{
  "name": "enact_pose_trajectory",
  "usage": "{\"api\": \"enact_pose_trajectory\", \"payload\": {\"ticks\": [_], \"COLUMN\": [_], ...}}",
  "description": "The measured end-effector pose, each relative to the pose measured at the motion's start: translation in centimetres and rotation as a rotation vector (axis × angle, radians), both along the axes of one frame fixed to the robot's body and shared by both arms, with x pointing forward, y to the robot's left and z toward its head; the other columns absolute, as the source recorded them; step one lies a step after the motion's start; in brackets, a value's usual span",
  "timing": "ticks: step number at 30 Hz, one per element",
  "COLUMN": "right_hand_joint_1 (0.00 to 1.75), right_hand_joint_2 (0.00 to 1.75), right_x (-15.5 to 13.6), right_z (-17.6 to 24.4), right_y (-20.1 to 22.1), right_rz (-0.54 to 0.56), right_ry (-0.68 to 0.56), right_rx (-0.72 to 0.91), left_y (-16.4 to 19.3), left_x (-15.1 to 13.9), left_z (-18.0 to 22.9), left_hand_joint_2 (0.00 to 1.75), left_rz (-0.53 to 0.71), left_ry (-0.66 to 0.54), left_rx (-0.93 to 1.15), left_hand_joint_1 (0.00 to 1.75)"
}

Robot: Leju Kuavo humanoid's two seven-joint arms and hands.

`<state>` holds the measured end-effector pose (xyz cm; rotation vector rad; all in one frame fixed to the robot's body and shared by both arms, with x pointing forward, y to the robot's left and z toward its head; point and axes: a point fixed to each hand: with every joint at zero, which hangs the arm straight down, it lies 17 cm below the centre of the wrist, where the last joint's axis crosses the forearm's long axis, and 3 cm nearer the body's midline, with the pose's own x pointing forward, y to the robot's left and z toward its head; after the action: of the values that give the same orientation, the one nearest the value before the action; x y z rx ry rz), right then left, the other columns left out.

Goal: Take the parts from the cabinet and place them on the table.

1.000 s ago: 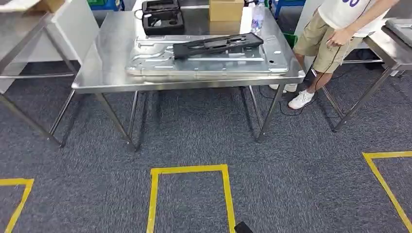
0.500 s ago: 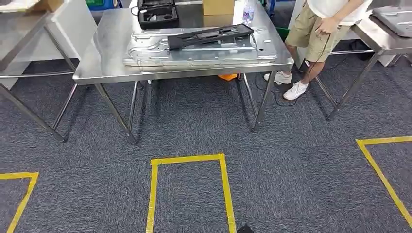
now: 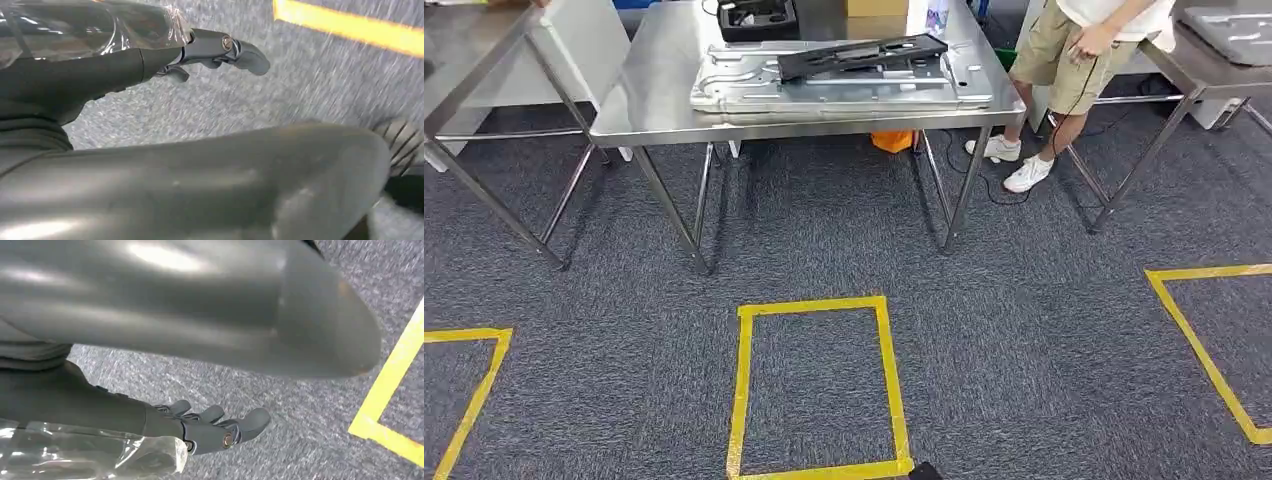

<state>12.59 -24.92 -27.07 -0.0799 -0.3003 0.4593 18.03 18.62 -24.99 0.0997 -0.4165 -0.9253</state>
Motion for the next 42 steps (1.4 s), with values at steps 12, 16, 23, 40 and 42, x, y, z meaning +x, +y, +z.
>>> {"api": "enact_pose_trajectory", "payload": {"ticks": [12,16,23,40,42], "right_hand_joint_1": [0.00,0.00,0.00,0.00,0.00], "right_hand_joint_2": [0.00,0.00,0.00,0.00,0.00], "right_x": [-0.8,-0.9,-1.2,-1.2,-1.1], "right_z": [-0.2,-0.2,-0.2,-0.3,-0.2], "right_y": [0.0,-0.1,-0.2,-0.6,-0.6], "right_rz": [0.000,-0.007,-0.020,-0.023,-0.023], "right_ry": [0.007,0.009,0.018,0.014,0.012], "right_rx": [0.002,0.003,0.003,0.000,0.000], "left_y": [-0.1,-0.1,0.0,-0.3,-0.3], "left_x": [-0.9,-1.4,-2.8,-3.6,-3.5], "left_z": [-0.2,-0.4,-0.8,-0.9,-0.9], "left_hand_joint_2": [0.00,0.00,0.00,0.00,0.00], "left_rz": [-0.014,-0.023,-0.025,-0.015,-0.013], "left_ry": [0.016,0.029,0.055,0.069,0.067], "left_rx": [0.006,0.012,0.019,0.007,0.006], "left_hand_joint_1": [0.00,0.00,0.00,0.00,0.00]}}
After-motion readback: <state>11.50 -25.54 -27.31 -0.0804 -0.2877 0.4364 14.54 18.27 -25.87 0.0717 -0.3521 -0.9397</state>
